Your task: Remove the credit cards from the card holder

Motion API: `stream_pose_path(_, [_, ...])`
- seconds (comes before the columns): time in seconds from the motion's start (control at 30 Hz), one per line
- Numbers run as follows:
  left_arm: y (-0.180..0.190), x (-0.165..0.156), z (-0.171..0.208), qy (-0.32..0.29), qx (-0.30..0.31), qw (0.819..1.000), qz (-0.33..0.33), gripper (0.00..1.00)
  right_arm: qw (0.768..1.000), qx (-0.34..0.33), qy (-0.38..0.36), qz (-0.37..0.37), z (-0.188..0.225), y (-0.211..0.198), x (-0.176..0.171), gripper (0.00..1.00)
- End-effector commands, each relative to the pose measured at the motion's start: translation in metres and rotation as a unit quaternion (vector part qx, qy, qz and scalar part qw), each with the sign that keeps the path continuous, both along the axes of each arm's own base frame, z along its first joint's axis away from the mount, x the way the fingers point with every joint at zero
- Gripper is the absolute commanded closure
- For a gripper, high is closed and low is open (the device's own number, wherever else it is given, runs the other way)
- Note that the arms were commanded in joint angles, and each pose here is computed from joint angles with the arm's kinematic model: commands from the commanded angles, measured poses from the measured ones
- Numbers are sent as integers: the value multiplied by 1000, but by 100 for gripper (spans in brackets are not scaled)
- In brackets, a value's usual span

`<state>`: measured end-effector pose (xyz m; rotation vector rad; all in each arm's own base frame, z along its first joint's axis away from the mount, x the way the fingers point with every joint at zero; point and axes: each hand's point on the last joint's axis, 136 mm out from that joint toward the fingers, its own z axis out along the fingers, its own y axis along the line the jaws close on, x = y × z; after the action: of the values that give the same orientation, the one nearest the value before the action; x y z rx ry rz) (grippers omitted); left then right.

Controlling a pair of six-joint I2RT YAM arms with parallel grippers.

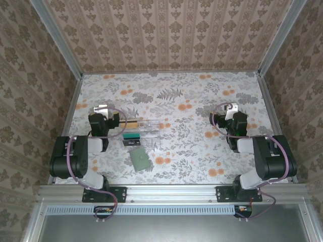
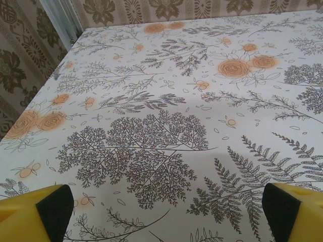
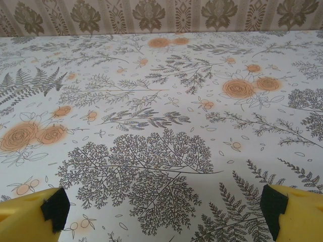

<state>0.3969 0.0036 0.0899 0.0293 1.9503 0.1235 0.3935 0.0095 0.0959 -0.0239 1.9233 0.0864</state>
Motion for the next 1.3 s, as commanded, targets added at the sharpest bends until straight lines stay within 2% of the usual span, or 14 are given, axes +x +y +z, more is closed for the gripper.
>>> stream_pose_path(0.0, [-1, 1, 5, -11, 5, 1000, -7, 0, 1000, -3, -4, 7, 3, 1, 5, 0])
stream_pose_path(0.73, [2, 2, 8, -12, -3, 1000, -7, 0, 1000, -3, -5, 7, 3, 1, 5, 0])
stream_pose_path(0.87, [27, 1, 36, 12, -15, 998, 61, 0, 1000, -3, -8, 1, 7, -1, 5, 0])
stream_pose_path(1.0, [46, -6, 84, 8, -24, 994, 103, 0, 999, -3, 18, -47, 26, -17, 7, 0])
stream_pose_path(1.1, [65, -19, 119, 22, -72, 982, 173, 0, 998, 8, 19, -65, 55, -21, 8, 0])
stream_pose_path(1.2, [75, -44, 131, 84, -135, 960, 232, 0, 991, 63, 19, -118, 83, -31, 4, 0])
stream_pose_path(1.27, [62, -56, 128, 132, -169, 955, 203, 0, 979, 116, 46, -163, 97, -38, -5, 0])
